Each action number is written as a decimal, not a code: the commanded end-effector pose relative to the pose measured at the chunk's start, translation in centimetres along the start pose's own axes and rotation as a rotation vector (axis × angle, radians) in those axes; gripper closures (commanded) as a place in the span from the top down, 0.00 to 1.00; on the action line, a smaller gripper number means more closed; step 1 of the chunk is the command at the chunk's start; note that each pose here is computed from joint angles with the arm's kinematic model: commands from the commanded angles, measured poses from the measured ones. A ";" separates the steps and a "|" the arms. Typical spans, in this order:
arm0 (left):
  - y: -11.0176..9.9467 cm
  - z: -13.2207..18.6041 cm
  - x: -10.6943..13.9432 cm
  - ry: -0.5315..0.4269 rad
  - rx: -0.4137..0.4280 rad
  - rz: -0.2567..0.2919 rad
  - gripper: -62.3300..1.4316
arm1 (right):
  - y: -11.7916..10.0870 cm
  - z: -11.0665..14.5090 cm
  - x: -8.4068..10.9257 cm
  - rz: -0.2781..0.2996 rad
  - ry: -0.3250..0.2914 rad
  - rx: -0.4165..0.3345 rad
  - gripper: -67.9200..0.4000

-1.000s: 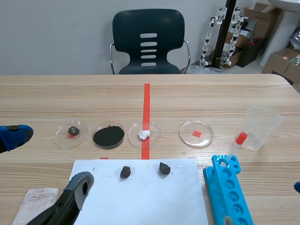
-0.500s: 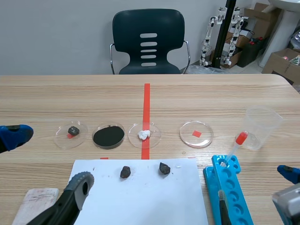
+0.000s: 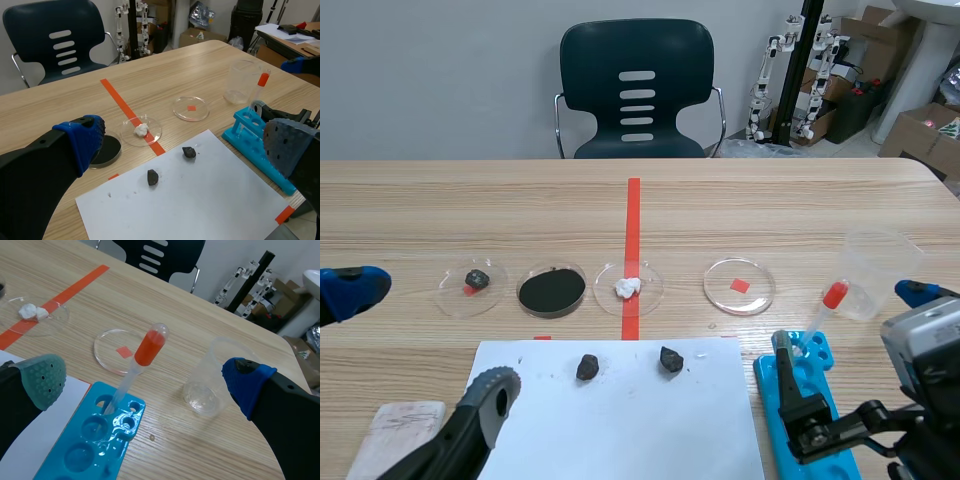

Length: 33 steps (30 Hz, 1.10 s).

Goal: Pick up the dropper by the top with the right hand

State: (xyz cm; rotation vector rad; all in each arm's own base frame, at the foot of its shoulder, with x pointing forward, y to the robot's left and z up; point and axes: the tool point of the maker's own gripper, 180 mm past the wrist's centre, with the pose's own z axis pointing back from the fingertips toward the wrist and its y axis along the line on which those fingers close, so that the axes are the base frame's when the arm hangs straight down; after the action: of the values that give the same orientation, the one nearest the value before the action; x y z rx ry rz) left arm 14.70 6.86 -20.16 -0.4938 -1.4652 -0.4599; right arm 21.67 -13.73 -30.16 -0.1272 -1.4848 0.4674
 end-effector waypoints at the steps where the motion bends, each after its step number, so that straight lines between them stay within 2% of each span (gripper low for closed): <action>1: -0.1 0.0 0.5 -0.020 0.001 0.009 1.00 | -0.6 -0.6 1.2 0.011 -0.043 0.003 1.00; 8: -0.1 0.0 0.5 -0.020 0.001 0.009 1.00 | -0.3 -1.7 0.9 -0.010 -0.049 0.029 1.00; 16: -0.1 0.0 0.5 -0.021 0.001 0.008 1.00 | 0.0 -2.1 -1.1 -0.030 -0.011 0.033 1.00; 26: -0.1 0.0 0.5 -0.021 0.001 0.008 1.00 | 0.0 -2.0 0.1 -0.033 -0.080 0.033 1.00; 31: -0.1 0.0 0.5 -0.021 0.001 0.008 1.00 | 0.0 -2.0 0.0 -0.033 -0.079 0.033 1.00; 33: -0.1 0.0 0.5 -0.021 0.001 0.008 1.00 | 0.0 -2.0 0.0 -0.033 -0.079 0.033 0.92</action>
State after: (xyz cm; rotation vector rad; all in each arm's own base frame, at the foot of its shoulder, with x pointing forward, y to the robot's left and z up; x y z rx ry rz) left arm 14.70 6.86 -20.16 -0.4938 -1.4652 -0.4599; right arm 23.25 -13.17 -31.51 -0.0494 -1.5122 0.4662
